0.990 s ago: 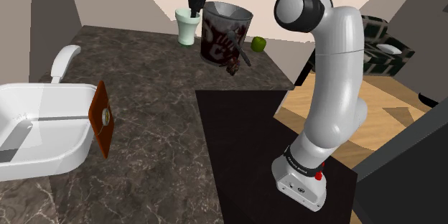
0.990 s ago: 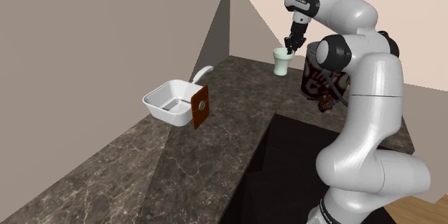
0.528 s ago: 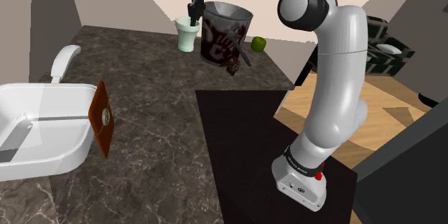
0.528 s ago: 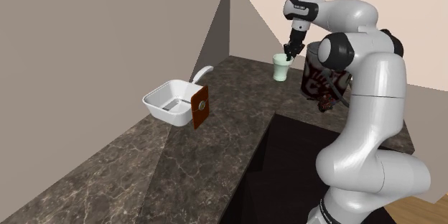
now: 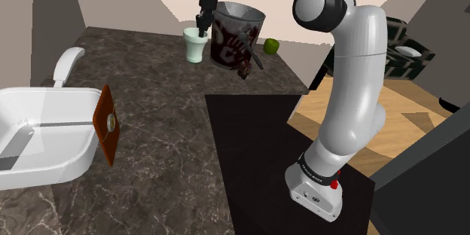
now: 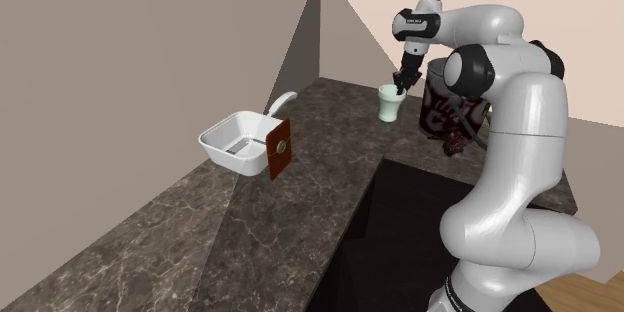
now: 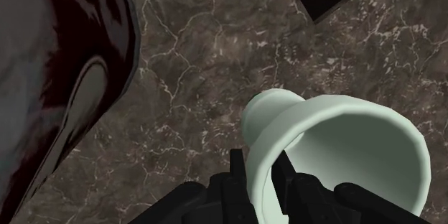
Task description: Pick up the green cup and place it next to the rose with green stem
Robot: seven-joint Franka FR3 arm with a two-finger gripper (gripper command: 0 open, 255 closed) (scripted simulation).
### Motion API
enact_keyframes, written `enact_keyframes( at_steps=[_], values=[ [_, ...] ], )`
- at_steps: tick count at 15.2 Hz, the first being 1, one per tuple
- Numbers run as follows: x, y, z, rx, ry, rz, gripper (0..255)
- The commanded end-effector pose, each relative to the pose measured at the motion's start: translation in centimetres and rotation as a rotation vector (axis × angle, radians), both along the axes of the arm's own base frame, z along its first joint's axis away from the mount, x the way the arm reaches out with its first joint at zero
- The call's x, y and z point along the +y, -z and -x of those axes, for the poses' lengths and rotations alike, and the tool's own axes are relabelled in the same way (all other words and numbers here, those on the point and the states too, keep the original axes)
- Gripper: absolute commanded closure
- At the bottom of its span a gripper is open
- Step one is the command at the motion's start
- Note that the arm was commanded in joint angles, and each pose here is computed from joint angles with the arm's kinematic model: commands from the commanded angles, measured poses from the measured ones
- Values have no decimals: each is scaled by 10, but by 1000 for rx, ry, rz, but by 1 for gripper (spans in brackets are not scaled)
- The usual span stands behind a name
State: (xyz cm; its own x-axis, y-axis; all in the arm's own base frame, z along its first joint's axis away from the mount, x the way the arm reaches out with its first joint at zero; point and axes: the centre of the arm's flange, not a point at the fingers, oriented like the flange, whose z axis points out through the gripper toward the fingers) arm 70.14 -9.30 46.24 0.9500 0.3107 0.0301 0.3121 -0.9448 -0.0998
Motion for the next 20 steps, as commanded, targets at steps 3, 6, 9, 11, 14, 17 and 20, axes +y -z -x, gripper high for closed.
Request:
enact_keyframes(
  at_steps=[3, 6, 9, 11, 14, 17, 20],
  values=[
    [0, 21, 0, -1, 0, 0, 255],
    [0, 37, 0, -1, 0, 0, 255],
    [0, 53, 0, -1, 0, 0, 255],
    [0, 64, 0, -1, 0, 0, 255],
    [0, 68, 0, -1, 0, 0, 255],
    [0, 68, 0, -1, 0, 0, 255],
    [0, 67, 0, -1, 0, 0, 0]
  ],
)
